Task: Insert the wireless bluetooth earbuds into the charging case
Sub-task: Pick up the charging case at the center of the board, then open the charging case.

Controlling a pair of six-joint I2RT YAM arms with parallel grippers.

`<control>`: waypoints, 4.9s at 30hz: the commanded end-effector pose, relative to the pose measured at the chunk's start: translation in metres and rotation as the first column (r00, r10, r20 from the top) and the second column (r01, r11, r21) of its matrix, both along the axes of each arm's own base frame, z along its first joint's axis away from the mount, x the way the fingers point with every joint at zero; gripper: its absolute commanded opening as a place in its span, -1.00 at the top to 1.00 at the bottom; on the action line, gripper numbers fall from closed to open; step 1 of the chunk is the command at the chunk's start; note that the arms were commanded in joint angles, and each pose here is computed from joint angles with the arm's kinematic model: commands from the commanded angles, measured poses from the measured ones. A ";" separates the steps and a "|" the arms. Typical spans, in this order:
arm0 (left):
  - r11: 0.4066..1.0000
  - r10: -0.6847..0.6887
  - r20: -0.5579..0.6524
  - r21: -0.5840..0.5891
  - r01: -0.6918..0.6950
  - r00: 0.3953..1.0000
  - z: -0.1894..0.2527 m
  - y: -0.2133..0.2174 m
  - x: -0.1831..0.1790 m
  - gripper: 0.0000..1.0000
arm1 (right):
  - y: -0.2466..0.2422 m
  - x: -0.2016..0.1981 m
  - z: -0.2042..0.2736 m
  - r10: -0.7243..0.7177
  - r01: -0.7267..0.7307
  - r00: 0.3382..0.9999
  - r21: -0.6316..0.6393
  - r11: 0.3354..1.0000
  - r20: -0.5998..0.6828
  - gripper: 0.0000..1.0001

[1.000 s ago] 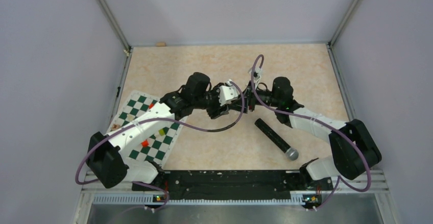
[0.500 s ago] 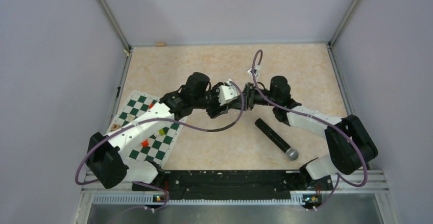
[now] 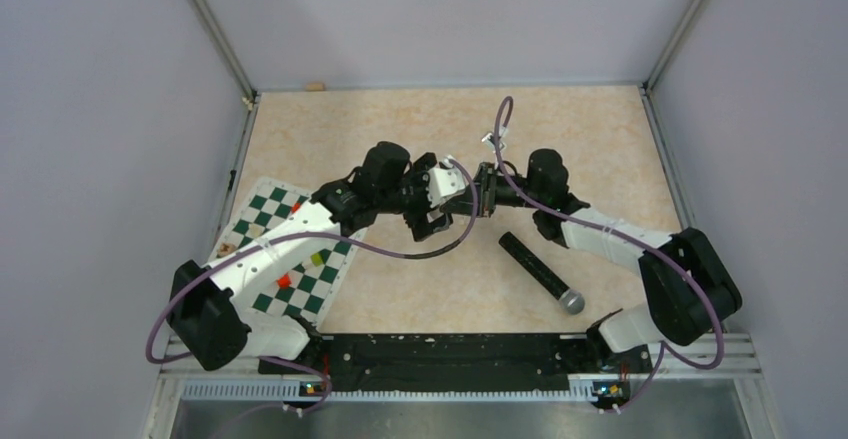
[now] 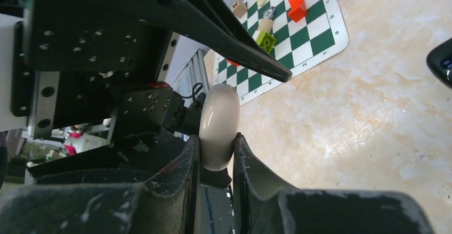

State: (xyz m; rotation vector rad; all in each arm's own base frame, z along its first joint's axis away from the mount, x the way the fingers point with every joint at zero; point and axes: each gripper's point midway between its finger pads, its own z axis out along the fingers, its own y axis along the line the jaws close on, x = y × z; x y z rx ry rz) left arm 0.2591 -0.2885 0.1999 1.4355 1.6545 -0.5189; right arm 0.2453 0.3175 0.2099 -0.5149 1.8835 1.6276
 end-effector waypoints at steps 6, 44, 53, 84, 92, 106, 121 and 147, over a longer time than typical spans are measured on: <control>0.973 -0.141 -0.109 -0.199 0.118 0.984 0.053 0.000 -0.018 -0.98 | -0.009 -0.012 0.066 0.039 -0.059 0.935 0.046 0.997 0.353 0.95; 0.870 -0.424 -0.477 -0.450 0.201 0.770 0.057 -0.016 -0.056 -0.54 | -0.036 -0.026 0.064 -0.005 -0.034 0.756 0.047 0.998 0.654 0.90; 0.867 -0.438 -0.473 -0.446 0.222 0.764 0.055 -0.018 -0.063 -0.15 | -0.035 -0.024 0.062 -0.003 -0.035 0.766 0.046 0.998 0.643 0.89; 0.878 -0.431 -0.480 -0.418 0.233 0.764 0.048 -0.027 -0.065 0.37 | -0.034 -0.021 0.057 0.001 -0.030 0.768 0.035 0.999 0.640 0.88; 0.876 -0.434 -0.465 -0.416 0.242 0.771 0.047 -0.025 -0.067 0.96 | -0.035 -0.017 0.059 -0.018 -0.005 0.770 0.035 0.999 0.638 0.63; 0.868 -0.449 -0.430 -0.417 0.269 0.783 0.047 -0.019 -0.075 1.00 | -0.056 0.002 0.073 -0.102 0.076 0.786 0.067 0.995 0.609 0.16; 0.863 -0.416 -0.352 -0.443 0.242 0.839 0.064 -0.012 -0.067 1.00 | -0.075 0.010 0.117 -0.119 0.089 0.769 0.080 0.993 0.629 -0.46; 0.560 0.226 0.104 -0.827 -0.042 0.969 0.144 0.108 0.018 1.00 | -0.117 0.178 -0.044 -0.143 0.440 0.857 -0.557 0.704 0.495 -0.06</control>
